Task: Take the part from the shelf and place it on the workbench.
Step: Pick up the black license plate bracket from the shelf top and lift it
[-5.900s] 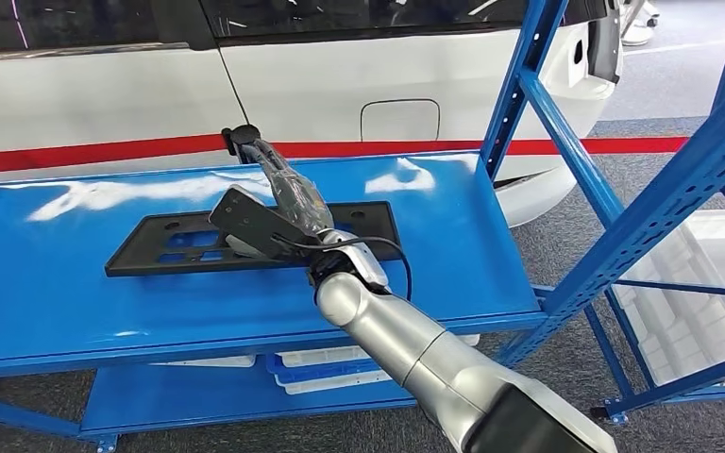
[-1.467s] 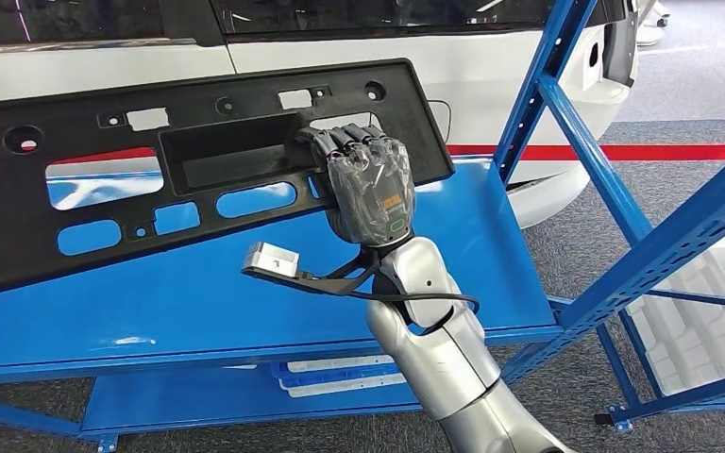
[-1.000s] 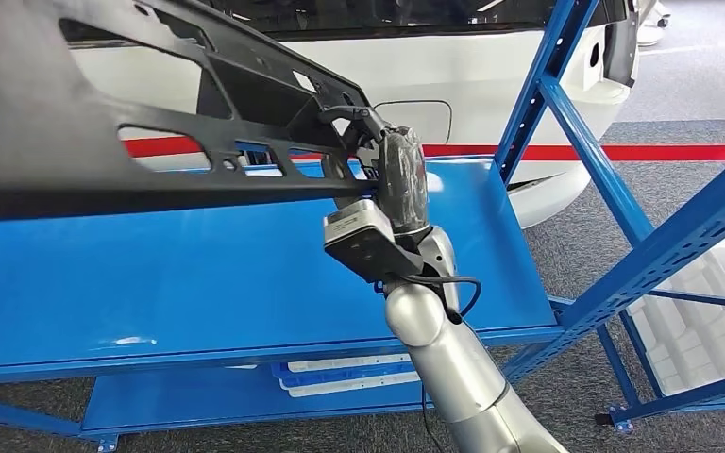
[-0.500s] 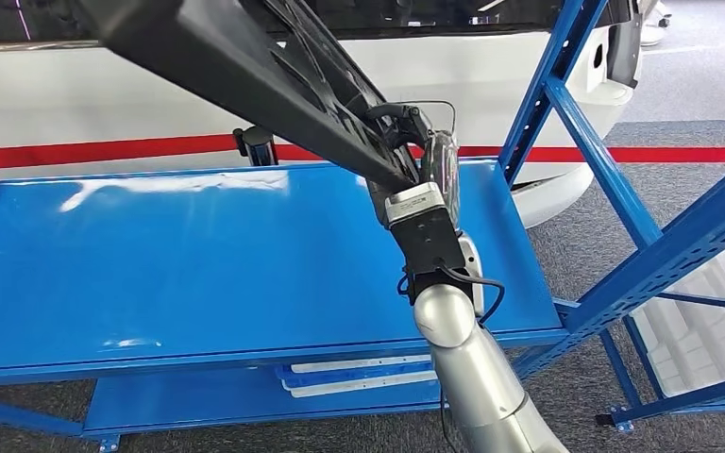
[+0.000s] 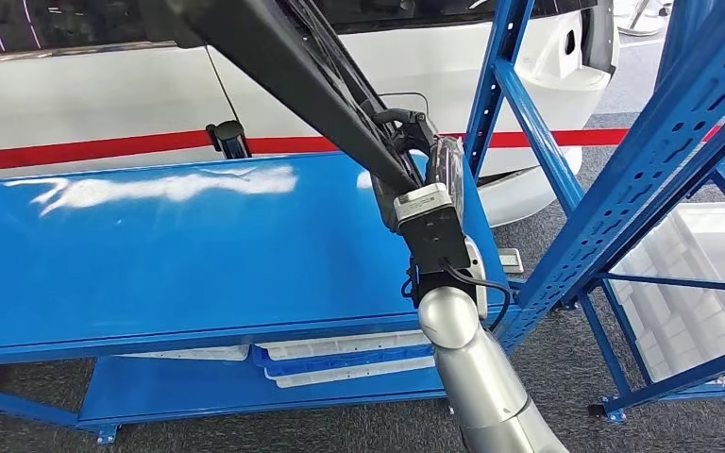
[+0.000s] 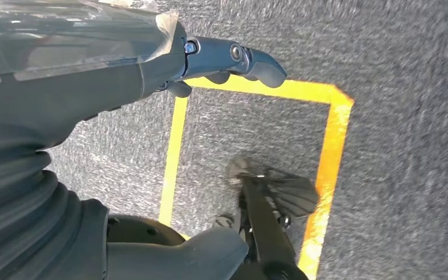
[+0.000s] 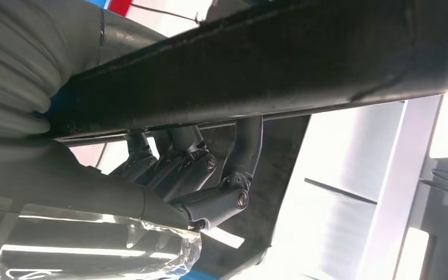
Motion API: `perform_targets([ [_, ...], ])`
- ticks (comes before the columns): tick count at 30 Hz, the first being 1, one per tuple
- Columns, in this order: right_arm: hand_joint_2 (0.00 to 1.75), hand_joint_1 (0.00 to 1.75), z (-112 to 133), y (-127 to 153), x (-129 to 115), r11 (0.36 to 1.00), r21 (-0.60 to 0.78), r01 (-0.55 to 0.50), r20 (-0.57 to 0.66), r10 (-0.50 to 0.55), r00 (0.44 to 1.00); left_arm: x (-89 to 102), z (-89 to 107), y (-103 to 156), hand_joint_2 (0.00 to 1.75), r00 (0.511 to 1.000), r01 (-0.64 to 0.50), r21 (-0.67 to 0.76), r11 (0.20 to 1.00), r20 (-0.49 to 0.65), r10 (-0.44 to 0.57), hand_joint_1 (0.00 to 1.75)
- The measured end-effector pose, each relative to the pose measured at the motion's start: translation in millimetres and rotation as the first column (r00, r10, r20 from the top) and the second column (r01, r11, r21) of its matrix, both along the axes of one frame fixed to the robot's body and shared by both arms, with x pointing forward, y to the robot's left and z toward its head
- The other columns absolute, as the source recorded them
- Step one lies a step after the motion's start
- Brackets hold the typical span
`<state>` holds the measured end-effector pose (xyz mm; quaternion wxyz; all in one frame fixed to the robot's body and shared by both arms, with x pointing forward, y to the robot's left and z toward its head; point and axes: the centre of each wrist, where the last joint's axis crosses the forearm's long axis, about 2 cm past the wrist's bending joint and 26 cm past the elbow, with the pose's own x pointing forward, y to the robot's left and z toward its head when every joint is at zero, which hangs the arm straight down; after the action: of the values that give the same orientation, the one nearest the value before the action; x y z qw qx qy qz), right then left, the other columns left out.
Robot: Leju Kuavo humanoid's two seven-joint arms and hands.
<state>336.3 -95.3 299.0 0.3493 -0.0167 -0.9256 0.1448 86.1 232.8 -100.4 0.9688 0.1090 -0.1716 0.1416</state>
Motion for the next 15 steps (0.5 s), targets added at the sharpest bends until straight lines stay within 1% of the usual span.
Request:
perform_targets([
  [9,1.75,1.75,-2.3,2.1,-1.2,0.999,-0.001,-0.051,-0.041,0.051,0.998,1.7,0.0,3.2,1.75,1.000,-0.017,0.009,1.000,0.004,0.017,0.00],
  [15,1.75,1.75,-5.9,2.4,-0.9,0.998,-0.019,-0.056,-0.063,0.054,0.997,0.1,-0.4,2.9,1.75,1.000,-0.012,0.003,1.000,0.025,0.012,0.00],
])
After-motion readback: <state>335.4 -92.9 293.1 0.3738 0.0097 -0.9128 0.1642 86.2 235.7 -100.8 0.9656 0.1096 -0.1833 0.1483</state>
